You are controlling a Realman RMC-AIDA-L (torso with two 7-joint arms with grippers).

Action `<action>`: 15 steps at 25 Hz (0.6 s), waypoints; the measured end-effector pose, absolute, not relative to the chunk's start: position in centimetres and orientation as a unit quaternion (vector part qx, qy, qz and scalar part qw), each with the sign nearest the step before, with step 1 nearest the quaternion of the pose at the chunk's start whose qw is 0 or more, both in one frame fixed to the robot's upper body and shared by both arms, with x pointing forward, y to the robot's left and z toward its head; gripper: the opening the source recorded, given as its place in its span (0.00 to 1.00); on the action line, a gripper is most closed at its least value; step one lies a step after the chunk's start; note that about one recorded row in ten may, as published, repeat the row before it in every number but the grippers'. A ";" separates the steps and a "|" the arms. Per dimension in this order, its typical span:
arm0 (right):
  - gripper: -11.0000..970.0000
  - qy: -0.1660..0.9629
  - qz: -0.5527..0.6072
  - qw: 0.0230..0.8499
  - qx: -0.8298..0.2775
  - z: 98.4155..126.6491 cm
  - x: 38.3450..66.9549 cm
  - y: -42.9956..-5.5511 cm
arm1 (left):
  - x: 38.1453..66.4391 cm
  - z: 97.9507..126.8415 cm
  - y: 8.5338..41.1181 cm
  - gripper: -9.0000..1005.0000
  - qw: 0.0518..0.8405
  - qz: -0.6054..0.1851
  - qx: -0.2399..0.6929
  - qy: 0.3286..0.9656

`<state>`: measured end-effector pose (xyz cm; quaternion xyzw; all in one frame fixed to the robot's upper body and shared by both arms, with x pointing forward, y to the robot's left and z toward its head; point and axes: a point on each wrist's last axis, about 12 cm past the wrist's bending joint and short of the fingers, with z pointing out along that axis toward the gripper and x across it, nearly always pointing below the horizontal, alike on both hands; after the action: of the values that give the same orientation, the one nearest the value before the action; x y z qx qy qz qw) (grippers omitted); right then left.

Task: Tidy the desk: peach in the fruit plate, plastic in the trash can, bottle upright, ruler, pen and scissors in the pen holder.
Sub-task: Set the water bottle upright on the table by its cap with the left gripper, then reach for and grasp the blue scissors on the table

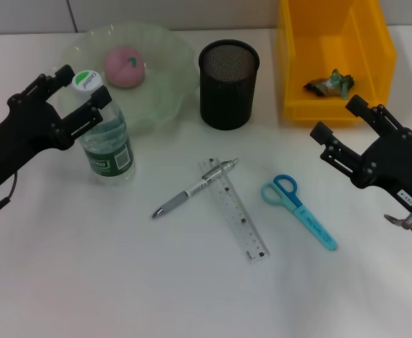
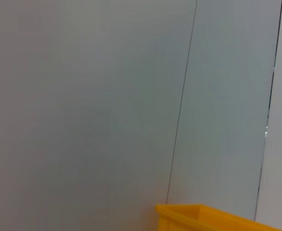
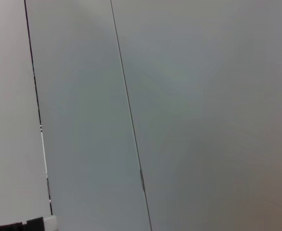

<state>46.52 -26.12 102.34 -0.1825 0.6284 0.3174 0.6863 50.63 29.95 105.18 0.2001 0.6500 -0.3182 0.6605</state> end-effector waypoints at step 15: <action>0.84 0.621 0.378 0.648 -0.225 105.3 48.4 -28.9 | 47.6 107.9 30.7 0.83 0.572 -0.434 0.369 0.590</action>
<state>48.37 -28.94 105.31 -0.2255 0.6212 0.3781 0.6483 47.62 30.70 107.85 0.3688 0.5899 -0.4340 0.5725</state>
